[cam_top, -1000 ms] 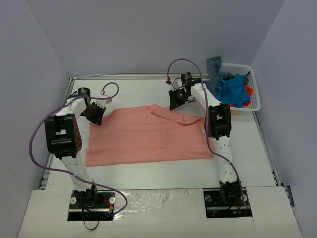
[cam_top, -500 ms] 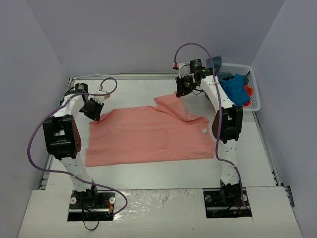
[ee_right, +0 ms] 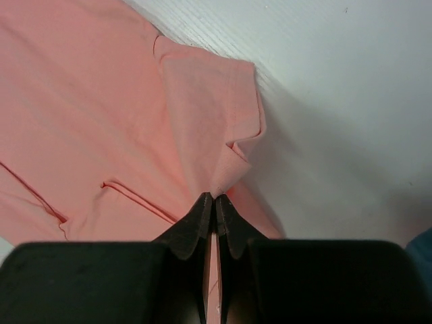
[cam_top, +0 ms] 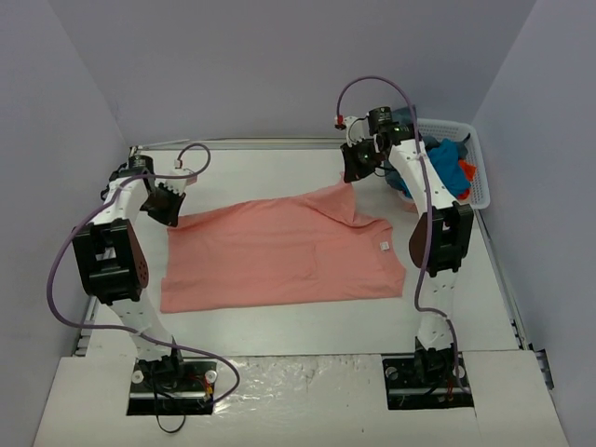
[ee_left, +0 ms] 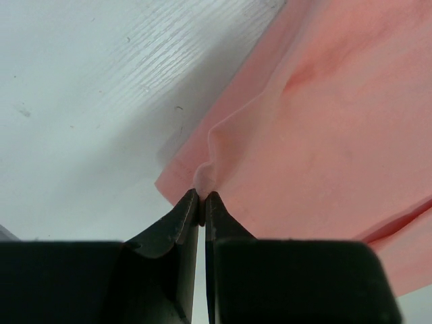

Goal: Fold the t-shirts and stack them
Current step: Grap the side of the flattened tshirt closest away from the robot with both arms, then fold the other side of the tshirt into a rectangle

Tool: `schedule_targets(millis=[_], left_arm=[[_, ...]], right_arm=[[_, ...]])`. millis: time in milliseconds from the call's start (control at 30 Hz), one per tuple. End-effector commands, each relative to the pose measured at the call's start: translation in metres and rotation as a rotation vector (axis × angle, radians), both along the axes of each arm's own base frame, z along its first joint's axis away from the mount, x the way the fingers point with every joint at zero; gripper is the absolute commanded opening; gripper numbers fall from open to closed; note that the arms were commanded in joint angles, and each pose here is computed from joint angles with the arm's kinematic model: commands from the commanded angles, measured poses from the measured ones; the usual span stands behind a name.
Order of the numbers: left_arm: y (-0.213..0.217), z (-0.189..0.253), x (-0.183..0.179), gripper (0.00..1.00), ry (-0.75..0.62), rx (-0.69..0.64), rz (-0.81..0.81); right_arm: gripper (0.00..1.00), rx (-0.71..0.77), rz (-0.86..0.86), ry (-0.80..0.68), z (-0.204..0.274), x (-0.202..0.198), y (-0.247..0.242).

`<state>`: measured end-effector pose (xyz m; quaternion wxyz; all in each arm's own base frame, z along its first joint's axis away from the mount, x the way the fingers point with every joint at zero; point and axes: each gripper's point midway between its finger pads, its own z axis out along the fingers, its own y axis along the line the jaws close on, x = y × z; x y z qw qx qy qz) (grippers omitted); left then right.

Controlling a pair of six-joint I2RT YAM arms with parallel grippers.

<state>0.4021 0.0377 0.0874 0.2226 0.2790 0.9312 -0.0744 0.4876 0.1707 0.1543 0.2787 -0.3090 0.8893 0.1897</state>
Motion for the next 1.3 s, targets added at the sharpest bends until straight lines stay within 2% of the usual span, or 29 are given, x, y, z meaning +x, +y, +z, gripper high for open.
schedule_targets(millis=[0,633,1267], left_arm=[[0.011,0.037,0.002,0.02,-0.076,0.018,-0.005],[0.023,0.032,-0.014,0.02,-0.086,-0.025,-0.051],[0.018,0.027,-0.048,0.02,-0.051,-0.062,-0.129]], right_arm=[[0.0,-0.031,-0.001,-0.056,0.04,-0.018,-0.016],[0.0,-0.134,0.033,0.049,0.031,-0.087,-0.045],[0.0,-0.173,0.034,0.117,0.02,-0.121,-0.064]])
